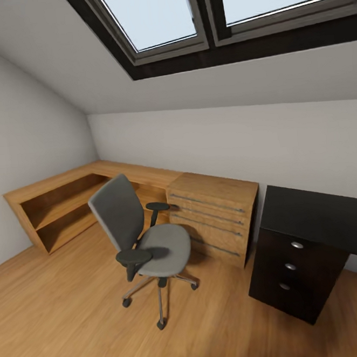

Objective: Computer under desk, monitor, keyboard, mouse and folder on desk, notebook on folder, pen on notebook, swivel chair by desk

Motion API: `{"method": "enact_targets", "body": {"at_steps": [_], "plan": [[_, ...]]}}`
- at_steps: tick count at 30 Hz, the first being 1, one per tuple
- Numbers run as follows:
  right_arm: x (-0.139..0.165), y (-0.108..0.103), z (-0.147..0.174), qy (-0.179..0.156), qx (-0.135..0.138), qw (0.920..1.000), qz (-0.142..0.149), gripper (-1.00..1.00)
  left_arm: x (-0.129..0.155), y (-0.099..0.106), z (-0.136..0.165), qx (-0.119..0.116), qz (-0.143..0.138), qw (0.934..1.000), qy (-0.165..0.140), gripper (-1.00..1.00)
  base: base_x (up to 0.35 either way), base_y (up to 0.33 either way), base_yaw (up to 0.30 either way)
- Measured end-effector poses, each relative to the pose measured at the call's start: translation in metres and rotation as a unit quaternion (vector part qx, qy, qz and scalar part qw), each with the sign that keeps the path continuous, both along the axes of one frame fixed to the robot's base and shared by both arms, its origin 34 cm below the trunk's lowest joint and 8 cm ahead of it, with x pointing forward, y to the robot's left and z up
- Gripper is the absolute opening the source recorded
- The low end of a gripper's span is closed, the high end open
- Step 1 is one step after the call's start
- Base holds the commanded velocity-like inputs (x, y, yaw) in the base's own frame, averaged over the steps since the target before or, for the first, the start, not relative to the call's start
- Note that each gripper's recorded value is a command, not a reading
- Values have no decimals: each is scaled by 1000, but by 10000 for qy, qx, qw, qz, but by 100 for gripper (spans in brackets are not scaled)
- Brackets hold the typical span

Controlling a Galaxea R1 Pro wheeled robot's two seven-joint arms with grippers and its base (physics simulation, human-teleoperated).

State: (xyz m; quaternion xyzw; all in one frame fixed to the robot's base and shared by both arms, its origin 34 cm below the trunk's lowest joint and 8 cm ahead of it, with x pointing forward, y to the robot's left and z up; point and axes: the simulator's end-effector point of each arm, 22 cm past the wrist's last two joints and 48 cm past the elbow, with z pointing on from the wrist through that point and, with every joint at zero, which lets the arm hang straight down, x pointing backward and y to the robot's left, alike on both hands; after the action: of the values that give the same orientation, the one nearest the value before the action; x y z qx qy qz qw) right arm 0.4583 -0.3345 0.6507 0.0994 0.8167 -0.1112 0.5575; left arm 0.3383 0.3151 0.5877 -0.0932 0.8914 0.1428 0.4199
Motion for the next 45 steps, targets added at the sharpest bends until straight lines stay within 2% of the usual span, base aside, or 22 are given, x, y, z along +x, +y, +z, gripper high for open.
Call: {"method": "enact_targets", "body": {"at_steps": [4, 9, 16, 45], "plan": [[0, 0, 0, 0, 1, 10000, 7, 100, -1, 3, 0, 1, 95, 10000, 4, 100, 0, 0, 288], [0, 4, 0, 1, 20, 10000, 21, 100, -6, 11, -1, -14, 362, 9993, 21, 100, 0, 0, 288], [1, 7, -1, 1, 38, 10000, 47, 100, -9, 14, -2, -30, 497, 9988, 34, 100, 0, 0, 288], [0, 8, -1, 5, 38, 10000, 56, 100, -9, 2, -3, -116, 493, 9987, 61, 100, 0, 0, 287]]}}
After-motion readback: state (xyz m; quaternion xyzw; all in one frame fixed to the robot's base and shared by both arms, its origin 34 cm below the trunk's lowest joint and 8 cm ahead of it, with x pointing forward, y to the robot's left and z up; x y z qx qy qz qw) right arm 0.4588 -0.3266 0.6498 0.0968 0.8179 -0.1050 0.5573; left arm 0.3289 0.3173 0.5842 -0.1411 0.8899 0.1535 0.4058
